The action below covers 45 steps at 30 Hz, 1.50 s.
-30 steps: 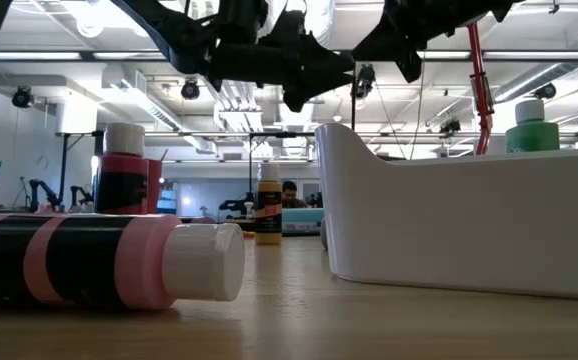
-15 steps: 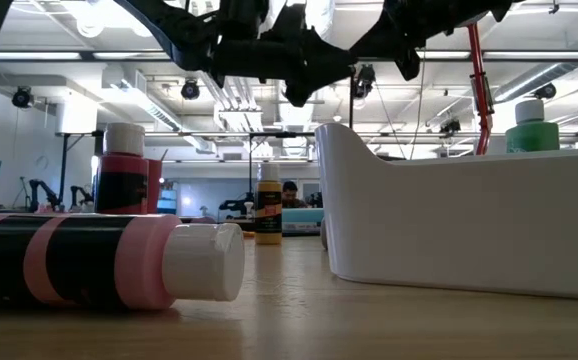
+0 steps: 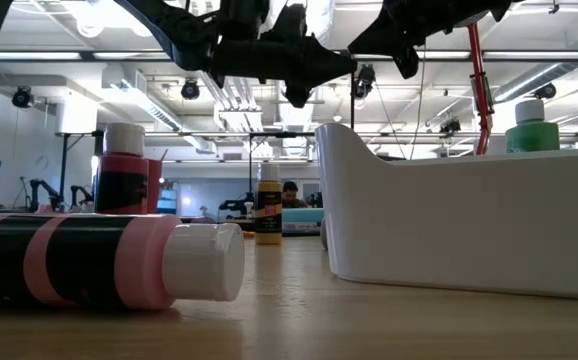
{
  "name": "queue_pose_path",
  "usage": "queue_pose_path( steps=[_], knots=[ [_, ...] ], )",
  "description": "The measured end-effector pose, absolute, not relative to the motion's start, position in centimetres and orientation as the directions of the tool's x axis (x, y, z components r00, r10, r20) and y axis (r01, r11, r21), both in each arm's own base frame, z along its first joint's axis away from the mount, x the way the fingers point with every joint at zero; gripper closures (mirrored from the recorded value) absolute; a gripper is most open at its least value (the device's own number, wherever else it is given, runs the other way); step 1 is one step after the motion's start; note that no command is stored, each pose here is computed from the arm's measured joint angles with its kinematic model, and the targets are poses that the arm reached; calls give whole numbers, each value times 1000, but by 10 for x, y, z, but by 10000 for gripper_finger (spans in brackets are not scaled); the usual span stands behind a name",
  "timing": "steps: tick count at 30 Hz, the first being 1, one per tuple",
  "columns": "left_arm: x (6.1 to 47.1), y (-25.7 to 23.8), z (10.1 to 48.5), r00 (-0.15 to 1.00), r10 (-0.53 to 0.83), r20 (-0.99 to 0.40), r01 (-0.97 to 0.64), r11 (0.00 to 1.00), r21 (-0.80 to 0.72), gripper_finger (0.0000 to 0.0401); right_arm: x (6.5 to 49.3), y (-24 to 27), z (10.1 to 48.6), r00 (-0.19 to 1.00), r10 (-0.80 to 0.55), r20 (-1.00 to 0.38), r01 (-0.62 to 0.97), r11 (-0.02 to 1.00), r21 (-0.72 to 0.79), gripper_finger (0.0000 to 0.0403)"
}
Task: Pick & Place Paint Supplies
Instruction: Put the orange paintbrush into the pink cup
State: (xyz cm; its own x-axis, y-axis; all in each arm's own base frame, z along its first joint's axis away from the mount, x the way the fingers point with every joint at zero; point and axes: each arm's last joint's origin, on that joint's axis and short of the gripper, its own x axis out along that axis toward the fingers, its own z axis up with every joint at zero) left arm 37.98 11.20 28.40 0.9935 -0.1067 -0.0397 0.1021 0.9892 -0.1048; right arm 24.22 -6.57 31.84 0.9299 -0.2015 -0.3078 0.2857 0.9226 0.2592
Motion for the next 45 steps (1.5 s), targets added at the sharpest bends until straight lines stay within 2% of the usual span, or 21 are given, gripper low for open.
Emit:
queue_pose_path(
  steps=[8,14,20,26,30,37,45],
  knots=[
    [379,113,284,993,-108,-52,102,989,-110,395,239,-66,322,926,-239,-294,319,910,264,391],
    [370,117,290,995,-72,-75,64,992,-104,396,224,-65,334,906,-343,-247,398,889,226,343],
    [342,116,309,973,196,-118,-191,980,50,396,210,-65,333,836,-452,-312,523,828,202,278],
    [293,106,323,917,394,-68,-382,914,138,396,211,-67,325,787,-492,-371,578,799,166,242],
    [254,97,322,863,505,-17,-499,856,139,396,216,-68,320,779,-490,-391,580,800,152,229],
    [196,79,325,789,590,169,-608,790,77,396,219,-75,315,758,-509,-408,603,786,139,214],
    [162,75,313,598,781,179,-800,593,86,396,218,-84,312,720,-553,-419,649,751,124,206]
  ],
)
